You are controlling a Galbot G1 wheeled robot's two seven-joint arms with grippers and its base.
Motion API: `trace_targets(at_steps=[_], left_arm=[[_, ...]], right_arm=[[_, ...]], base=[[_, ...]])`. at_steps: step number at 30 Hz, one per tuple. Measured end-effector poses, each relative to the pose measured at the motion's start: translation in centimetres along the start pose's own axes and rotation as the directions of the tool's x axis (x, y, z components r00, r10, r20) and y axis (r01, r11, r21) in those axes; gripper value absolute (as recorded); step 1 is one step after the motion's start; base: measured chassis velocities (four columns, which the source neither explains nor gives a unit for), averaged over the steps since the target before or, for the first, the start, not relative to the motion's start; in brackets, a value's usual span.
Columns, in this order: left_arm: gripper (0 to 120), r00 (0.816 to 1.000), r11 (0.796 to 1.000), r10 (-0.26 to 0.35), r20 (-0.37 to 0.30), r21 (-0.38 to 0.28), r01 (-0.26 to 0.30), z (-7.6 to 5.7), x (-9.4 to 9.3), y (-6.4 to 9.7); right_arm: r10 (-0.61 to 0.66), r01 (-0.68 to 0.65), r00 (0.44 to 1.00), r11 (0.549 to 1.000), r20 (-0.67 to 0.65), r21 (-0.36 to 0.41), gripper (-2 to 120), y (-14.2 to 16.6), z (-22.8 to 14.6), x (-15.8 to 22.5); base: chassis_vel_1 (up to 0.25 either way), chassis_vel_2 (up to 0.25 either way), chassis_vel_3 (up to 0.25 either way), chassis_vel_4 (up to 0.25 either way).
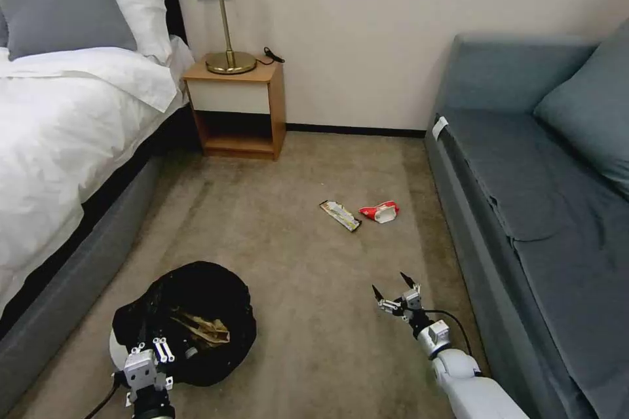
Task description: Pick up the trash bin, then pick up the garbage on the floor and place it into the trash bin.
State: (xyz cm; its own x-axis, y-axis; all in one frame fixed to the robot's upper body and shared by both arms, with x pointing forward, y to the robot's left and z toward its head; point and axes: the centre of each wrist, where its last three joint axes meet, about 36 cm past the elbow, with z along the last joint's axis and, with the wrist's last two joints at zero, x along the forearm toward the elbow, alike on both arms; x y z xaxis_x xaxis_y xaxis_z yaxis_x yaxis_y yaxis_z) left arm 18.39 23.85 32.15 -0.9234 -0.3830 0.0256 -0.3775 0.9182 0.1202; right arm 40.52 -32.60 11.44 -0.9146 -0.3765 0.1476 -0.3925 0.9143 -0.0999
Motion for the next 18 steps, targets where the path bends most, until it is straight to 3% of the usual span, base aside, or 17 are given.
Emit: trace_targets(at_steps=[9,18], left_arm=[[6,1.0,1.0,0.002,0.0,0.004,-0.002,0.28,0.0,-0.15],[6,1.0,1.0,0.001,0.004,0.004,-0.001,0.44,0.07,-0.04]], right_arm=[[-0.012,0.012,1.0,1.0,-0.007,-0.002,100,0.37,0.43,0.08],[-0.015,0.015,1.0,1.0,-0.01,0.0,100,0.72,0.59,-0.2]], base=[[-0.159,0.026,0.171,-0.023],[-0.247,0.044,0.237,-0.057]])
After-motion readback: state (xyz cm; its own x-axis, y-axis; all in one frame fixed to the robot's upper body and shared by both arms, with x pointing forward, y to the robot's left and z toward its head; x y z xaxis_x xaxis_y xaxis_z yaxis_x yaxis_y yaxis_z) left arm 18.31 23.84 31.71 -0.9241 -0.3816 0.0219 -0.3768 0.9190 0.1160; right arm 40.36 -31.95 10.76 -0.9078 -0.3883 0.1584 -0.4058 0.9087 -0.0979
